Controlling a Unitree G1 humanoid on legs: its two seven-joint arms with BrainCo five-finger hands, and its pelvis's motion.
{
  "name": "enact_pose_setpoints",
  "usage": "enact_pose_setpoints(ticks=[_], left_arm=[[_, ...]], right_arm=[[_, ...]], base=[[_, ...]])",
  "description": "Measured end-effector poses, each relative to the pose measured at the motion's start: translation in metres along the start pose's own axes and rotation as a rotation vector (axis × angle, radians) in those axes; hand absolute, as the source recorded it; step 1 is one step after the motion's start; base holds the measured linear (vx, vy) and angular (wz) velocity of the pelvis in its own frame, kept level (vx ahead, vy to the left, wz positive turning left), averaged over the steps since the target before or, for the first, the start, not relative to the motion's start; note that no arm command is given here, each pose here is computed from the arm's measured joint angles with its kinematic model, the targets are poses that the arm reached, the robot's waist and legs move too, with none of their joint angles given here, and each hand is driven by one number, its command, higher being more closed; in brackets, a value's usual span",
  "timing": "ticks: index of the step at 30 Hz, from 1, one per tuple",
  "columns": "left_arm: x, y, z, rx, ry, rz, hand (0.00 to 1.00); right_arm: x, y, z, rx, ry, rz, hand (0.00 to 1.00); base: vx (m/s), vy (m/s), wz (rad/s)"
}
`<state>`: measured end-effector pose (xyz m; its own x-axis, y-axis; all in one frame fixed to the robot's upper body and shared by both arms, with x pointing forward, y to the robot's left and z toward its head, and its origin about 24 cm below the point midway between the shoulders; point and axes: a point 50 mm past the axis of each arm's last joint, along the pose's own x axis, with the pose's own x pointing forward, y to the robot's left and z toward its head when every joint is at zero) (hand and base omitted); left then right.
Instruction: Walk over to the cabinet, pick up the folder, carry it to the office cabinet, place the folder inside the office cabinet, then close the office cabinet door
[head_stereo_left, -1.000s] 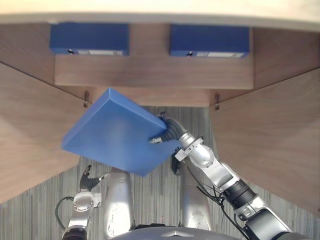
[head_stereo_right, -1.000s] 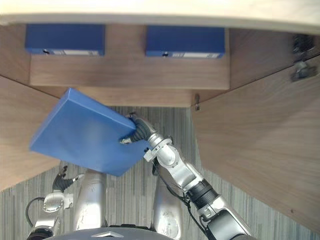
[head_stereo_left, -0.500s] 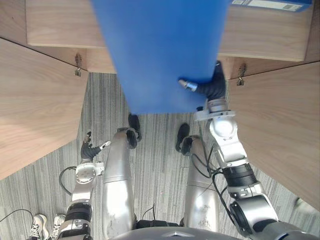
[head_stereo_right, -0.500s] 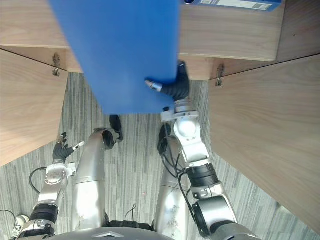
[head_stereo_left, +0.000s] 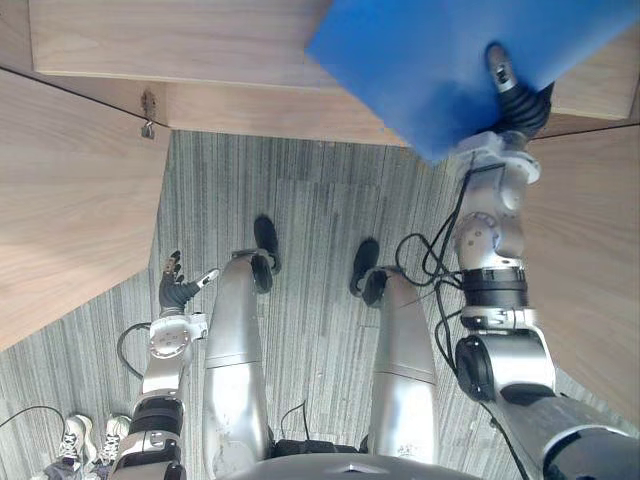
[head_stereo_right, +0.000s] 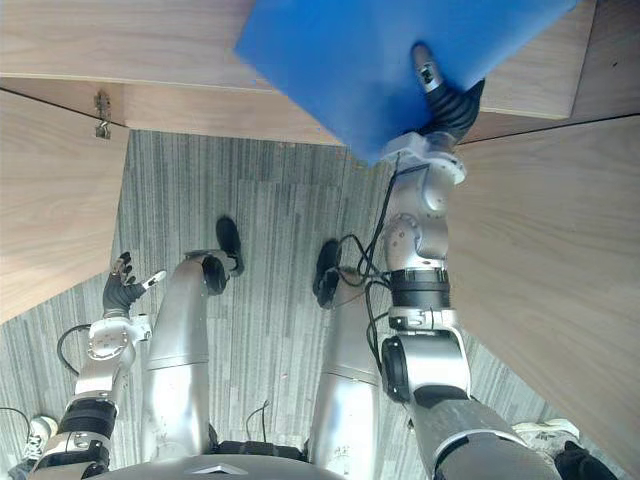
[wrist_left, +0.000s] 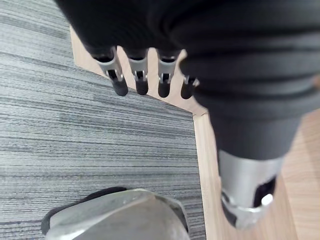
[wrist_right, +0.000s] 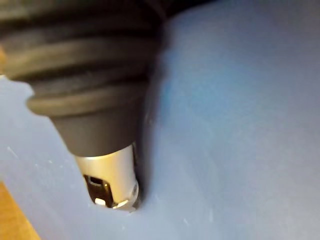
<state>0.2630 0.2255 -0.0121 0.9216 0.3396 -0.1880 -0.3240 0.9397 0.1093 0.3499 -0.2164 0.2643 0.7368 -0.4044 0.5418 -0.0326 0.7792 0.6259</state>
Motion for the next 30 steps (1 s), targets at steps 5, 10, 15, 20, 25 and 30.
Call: enact_pose_setpoints(ticks=[5,10,15,20,25,30], left_arm=[[0.0,-0.002,0.0,-0.008,0.003,0.0,0.0],[0.0,-0.004,-0.003,-0.032,0.023,0.016,0.0],[-0.002,-0.016,-0.003,-0.061,0.027,-0.01,0.0],[-0.004,-0.035,0.0,-0.082,0.026,-0.056,0.0],[-0.004,-0.038,-0.003,-0.088,0.043,-0.044,0.0],[-0.003,-0.044,0.002,-0.109,0.035,-0.042,0.0]], right_arm=[[0.019,0.001,0.009,0.131,0.004,-0.051,1.0],[0.027,0.005,0.005,0.212,0.045,-0.105,1.0],[0.032,0.006,-0.005,0.242,0.105,-0.172,1.0],[0.035,0.016,-0.012,0.244,0.144,-0.179,1.0],[0.031,0.026,-0.031,0.288,0.216,-0.231,1.0],[0.032,0.037,-0.032,0.344,0.224,-0.243,0.0]], base=[[-0.01,-0.052,0.05],[-0.01,-0.047,0.04],[-0.01,-0.023,0.02],[0.0,-0.004,0.01],[0.0,-0.014,0.0],[-0.01,-0.028,0.03]])
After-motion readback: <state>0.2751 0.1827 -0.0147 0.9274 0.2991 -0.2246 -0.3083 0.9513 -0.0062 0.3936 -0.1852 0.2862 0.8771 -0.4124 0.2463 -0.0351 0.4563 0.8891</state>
